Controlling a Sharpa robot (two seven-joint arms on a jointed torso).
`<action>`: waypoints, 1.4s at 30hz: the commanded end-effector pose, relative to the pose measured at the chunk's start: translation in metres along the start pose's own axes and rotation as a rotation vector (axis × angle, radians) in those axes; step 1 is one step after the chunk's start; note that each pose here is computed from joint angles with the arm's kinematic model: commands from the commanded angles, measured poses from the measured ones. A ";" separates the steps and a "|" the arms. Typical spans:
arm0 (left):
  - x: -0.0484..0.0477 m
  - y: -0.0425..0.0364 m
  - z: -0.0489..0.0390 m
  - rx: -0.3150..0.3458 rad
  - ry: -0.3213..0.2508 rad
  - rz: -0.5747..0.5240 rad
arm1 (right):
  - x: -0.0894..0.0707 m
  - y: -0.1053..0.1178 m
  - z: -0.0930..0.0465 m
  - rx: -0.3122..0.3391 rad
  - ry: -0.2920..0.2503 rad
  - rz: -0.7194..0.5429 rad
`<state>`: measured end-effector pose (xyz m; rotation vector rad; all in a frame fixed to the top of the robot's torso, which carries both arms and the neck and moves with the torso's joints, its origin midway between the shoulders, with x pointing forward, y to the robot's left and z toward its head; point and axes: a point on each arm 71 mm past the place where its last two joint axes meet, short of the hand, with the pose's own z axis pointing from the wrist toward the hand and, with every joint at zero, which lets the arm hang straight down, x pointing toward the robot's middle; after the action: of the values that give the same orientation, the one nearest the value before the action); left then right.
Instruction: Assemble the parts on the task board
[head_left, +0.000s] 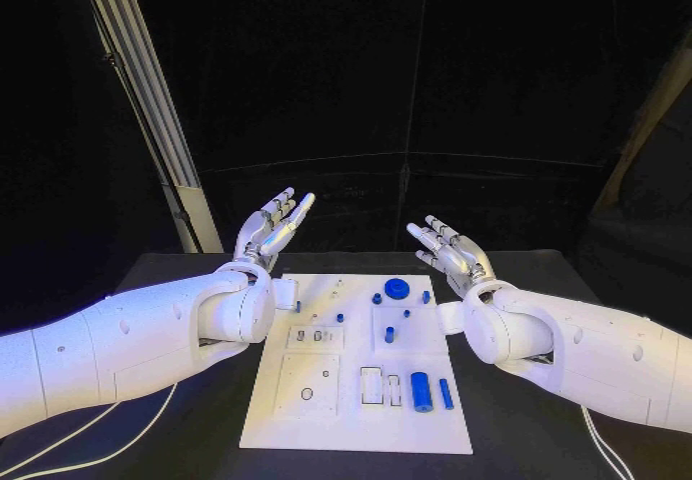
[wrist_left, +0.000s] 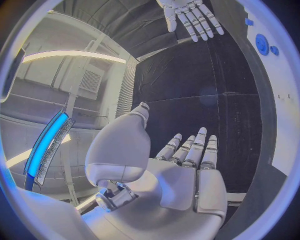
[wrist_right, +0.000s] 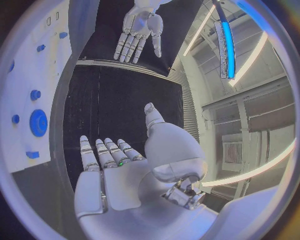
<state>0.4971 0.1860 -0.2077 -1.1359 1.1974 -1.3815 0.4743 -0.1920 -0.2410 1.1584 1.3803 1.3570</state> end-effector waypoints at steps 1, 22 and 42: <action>0.0028 -0.0049 0.0013 0.053 0.042 -0.075 | 0.011 -0.001 0.001 0.014 0.180 -0.016; -0.0226 -0.0054 -0.0064 0.049 0.061 -0.083 | -0.027 0.011 0.008 -0.185 0.187 -0.450; -0.0005 -0.0159 -0.0337 0.018 0.256 -0.249 | -0.022 0.055 0.038 -0.208 0.296 -1.225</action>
<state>0.4647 0.1956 -0.1974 -1.1557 1.2435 -1.7033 0.5189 -0.2094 -0.1843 0.0325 1.5835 0.8834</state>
